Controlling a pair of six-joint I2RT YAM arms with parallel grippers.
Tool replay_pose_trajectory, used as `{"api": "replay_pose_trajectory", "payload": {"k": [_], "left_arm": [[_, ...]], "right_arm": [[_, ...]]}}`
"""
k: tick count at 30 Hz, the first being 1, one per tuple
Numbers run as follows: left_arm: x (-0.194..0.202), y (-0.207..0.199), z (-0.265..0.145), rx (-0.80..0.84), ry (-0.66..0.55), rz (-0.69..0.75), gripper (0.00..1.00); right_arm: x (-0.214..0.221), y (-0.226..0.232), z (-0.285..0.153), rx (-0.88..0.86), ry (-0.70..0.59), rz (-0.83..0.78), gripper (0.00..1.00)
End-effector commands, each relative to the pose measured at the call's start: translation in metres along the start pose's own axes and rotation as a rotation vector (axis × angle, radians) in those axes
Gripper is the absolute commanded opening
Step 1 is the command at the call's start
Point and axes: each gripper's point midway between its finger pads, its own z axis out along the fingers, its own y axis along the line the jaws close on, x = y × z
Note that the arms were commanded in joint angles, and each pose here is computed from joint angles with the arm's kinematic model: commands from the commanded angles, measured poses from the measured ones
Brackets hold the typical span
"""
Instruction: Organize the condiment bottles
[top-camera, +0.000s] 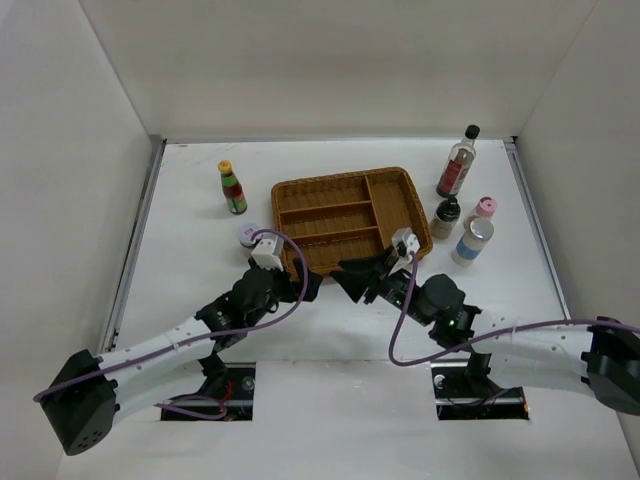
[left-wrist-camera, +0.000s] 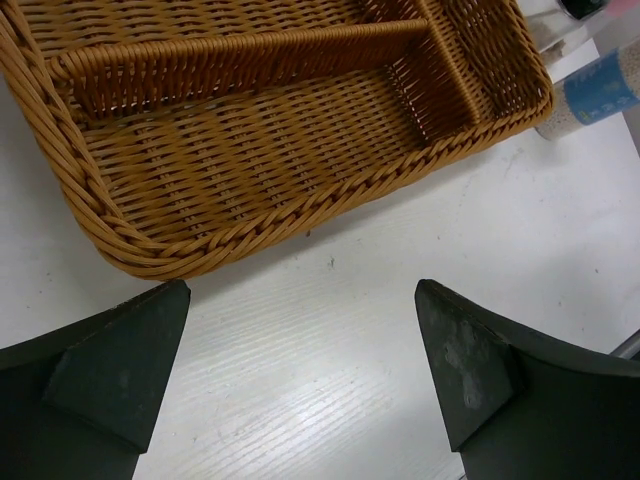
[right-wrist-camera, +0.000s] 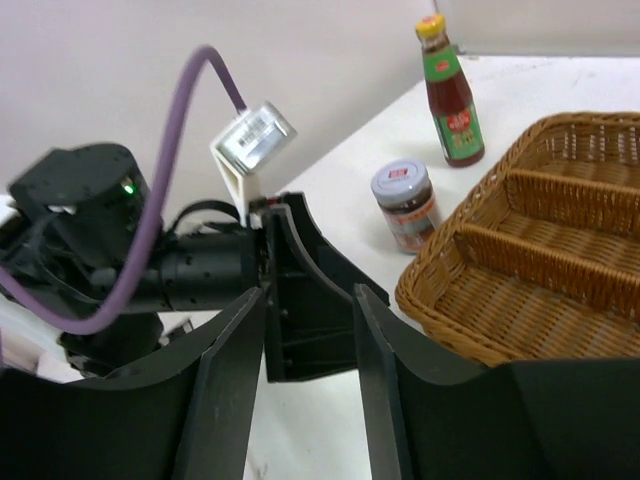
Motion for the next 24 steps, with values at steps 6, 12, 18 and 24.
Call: {"api": "replay_pose_trajectory", "payload": {"k": [6, 12, 18, 24], "left_arm": [[-0.051, -0.014, -0.002, 0.041, -0.134, -0.033, 1.0], [-0.074, -0.016, -0.006, 0.04, -0.219, -0.017, 1.0], [-0.161, -0.007, -0.026, -0.052, -0.495, -0.022, 1.0], [-0.235, 0.008, -0.014, -0.166, -0.616, -0.042, 0.53]], "right_arm": [[-0.009, -0.002, -0.001, -0.004, -0.075, 0.003, 0.35], [-0.005, -0.012, -0.005, 0.038, -0.076, -0.006, 0.23], [0.002, -0.039, -0.004, 0.148, -0.063, -0.01, 0.12], [0.02, -0.051, 0.007, 0.187, -0.007, -0.015, 0.21]]}}
